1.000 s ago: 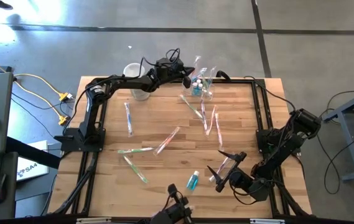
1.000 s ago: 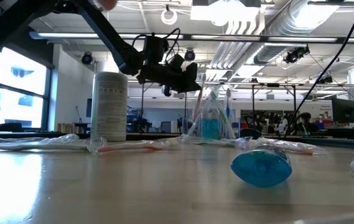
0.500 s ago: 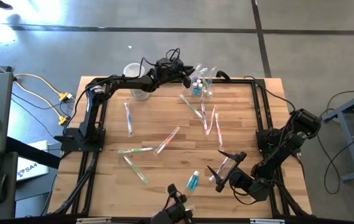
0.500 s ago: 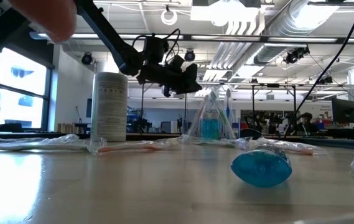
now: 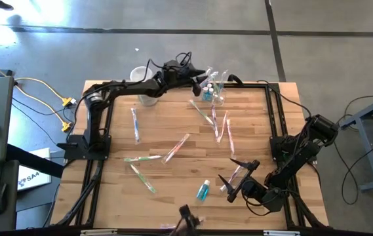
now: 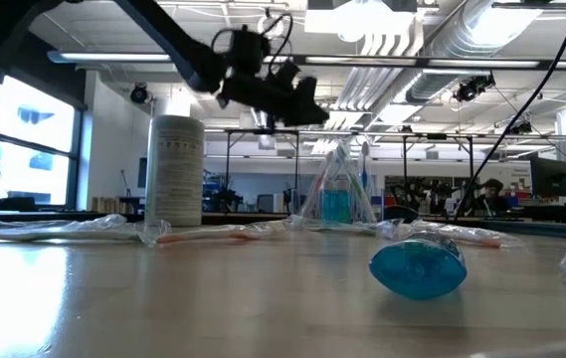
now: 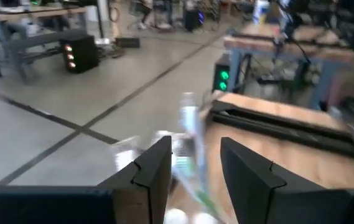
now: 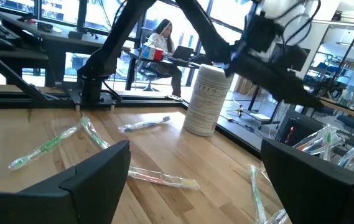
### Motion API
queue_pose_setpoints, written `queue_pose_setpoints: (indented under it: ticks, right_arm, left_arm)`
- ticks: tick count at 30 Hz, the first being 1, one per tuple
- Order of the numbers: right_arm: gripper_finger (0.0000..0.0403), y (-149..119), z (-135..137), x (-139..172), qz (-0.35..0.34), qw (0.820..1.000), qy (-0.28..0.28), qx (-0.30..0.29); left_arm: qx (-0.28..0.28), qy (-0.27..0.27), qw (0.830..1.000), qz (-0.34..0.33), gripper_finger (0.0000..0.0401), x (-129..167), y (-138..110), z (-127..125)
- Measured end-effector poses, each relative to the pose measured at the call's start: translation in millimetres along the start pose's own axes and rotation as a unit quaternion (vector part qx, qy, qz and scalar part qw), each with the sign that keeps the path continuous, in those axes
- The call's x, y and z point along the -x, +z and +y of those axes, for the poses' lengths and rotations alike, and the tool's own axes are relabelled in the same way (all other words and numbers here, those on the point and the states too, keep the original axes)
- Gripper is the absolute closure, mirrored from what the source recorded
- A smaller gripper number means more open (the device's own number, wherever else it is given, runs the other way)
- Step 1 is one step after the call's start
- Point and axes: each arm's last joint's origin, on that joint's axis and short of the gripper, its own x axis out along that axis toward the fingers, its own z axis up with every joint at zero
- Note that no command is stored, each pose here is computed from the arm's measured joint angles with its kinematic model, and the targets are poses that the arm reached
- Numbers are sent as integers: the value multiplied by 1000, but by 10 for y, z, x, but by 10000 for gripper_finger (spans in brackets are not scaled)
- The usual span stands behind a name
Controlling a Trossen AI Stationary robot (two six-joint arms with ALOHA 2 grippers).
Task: Pick & Place toothbrushing station
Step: Put the blue toothbrush into the transparent organizer
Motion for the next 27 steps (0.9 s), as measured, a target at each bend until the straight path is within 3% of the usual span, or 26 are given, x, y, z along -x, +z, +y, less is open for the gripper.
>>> queue_pose_setpoints:
  ticks: [8,12,18,20,23,27]
  right_arm:
    - [50,1,3,42,-1,1000,6,-1]
    - [50,1,4,43,-1,1000,7,-2]
    - [50,1,3,32,-1,1000,5,-2]
    - [50,1,2,16,-1,1000,3,-2]
    - [50,0,2,-21,0,1000,3,-2]
    - [50,1,12,-88,-1,1000,23,-2]
  left_arm:
    - [-64,-75,986,134,265,717,562,-573]
    - [-33,-109,967,229,265,1237,717,-825]
    - [-13,-135,925,355,265,1954,791,-1096]
    - [17,-103,910,402,265,2129,768,-1142]
    - [38,-11,891,453,265,2315,709,-1188]
    - [-12,128,873,471,265,2471,640,-1197]
